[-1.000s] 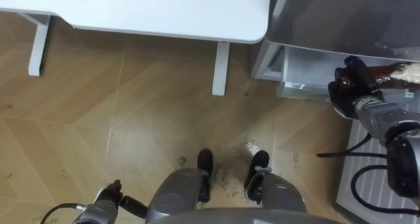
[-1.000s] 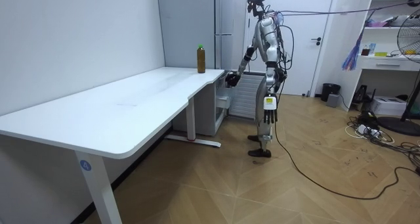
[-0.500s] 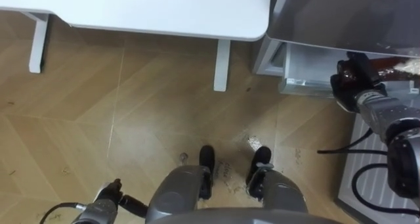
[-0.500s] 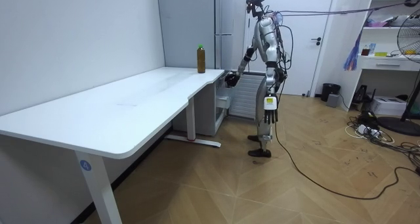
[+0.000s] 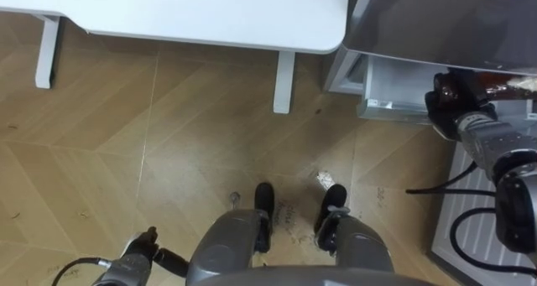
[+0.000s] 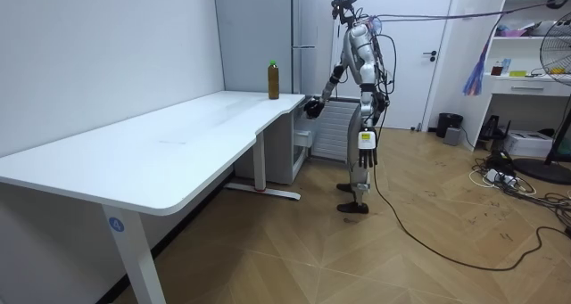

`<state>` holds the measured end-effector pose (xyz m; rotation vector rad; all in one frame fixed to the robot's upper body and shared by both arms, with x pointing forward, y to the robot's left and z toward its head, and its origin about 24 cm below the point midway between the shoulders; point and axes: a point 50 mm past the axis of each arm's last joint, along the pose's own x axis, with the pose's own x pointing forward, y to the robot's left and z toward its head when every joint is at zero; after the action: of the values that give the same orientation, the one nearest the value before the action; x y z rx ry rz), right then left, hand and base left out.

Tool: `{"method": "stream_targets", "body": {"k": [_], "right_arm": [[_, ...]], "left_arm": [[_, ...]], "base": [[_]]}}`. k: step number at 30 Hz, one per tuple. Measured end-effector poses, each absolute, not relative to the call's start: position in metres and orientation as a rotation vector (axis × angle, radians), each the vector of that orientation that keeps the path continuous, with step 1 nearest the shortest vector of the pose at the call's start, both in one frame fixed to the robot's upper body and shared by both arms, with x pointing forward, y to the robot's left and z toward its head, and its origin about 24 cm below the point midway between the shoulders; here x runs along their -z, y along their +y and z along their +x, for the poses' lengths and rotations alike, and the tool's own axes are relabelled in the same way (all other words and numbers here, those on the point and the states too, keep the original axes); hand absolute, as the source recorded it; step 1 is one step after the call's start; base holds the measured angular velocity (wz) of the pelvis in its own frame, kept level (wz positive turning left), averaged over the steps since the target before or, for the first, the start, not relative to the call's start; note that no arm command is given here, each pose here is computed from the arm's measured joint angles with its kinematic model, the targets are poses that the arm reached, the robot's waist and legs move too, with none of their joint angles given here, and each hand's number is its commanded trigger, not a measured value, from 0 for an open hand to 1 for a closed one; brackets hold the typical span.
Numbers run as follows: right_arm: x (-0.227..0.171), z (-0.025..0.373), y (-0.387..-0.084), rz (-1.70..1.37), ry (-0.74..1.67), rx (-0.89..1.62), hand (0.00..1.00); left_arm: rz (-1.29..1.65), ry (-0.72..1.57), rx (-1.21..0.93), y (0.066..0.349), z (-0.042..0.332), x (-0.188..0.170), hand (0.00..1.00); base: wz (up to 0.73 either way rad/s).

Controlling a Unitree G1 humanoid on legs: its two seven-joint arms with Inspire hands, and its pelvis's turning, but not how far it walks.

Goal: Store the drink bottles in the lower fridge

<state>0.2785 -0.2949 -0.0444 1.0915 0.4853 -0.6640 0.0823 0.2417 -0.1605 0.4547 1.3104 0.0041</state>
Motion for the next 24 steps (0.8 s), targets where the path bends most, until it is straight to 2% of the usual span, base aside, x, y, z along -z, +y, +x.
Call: {"method": "stream_targets", "body": {"k": [2,3,24], "right_arm": [[0.0443,0.2786,-0.2949,1.092,0.484,0.663,1.00],[0.0441,0.2788,-0.2948,1.092,0.484,0.662,0.00],[0.0437,0.2801,-0.2924,1.170,0.442,0.647,0.00]], "left_arm": [[0.451,1.312,0.001,0.2415,0.0822,0.1606,0.00],[0.450,1.312,0.002,0.2414,0.0821,0.1606,0.00],[0.449,1.328,0.051,0.2373,0.0786,0.1623,0.00]], "base": [[0.00],[0.00],[0.00]]}}
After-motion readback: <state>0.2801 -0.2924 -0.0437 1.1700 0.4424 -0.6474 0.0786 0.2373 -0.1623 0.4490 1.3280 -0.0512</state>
